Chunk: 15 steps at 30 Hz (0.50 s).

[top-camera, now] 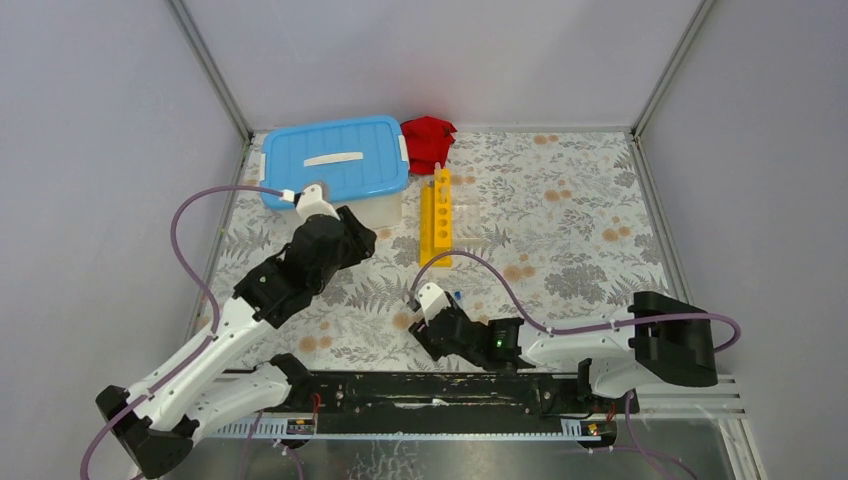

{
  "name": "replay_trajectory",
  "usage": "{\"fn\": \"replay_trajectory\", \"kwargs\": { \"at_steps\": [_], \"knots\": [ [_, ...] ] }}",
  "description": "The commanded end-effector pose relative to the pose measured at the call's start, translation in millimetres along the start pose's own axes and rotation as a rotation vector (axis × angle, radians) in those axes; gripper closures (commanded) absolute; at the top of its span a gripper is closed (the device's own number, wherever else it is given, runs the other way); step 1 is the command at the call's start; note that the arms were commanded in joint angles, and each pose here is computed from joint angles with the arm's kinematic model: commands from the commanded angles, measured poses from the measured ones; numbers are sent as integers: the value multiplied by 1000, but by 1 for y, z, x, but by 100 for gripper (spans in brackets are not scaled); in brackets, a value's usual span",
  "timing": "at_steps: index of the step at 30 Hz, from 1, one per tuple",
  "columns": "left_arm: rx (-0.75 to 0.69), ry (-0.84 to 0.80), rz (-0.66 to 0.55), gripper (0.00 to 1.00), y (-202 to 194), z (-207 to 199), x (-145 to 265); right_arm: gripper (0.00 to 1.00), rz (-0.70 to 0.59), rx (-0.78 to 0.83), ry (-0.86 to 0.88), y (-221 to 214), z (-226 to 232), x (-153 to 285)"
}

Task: Organize the chemistry lab equipment
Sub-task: Pick up the test tube at the center of the board.

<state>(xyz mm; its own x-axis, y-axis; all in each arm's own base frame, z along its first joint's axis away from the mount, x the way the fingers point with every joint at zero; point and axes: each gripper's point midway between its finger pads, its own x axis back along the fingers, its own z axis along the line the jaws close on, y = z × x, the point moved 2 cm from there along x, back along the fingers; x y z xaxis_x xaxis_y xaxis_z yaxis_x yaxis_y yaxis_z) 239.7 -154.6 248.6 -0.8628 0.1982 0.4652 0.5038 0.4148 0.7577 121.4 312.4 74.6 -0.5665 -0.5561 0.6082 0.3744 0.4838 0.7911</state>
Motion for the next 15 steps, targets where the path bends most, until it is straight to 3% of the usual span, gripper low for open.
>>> {"fn": "replay_trajectory", "kwargs": {
  "at_steps": [1, 15],
  "knots": [
    [94, -36, 11, 49, -7, 0, 8, 36, -46, -55, 69, 21, 21, -5],
    [123, -57, 16, 49, -13, 6, 17, 44, 3, -72, 64, 3, 29, -25]
  ]
}}
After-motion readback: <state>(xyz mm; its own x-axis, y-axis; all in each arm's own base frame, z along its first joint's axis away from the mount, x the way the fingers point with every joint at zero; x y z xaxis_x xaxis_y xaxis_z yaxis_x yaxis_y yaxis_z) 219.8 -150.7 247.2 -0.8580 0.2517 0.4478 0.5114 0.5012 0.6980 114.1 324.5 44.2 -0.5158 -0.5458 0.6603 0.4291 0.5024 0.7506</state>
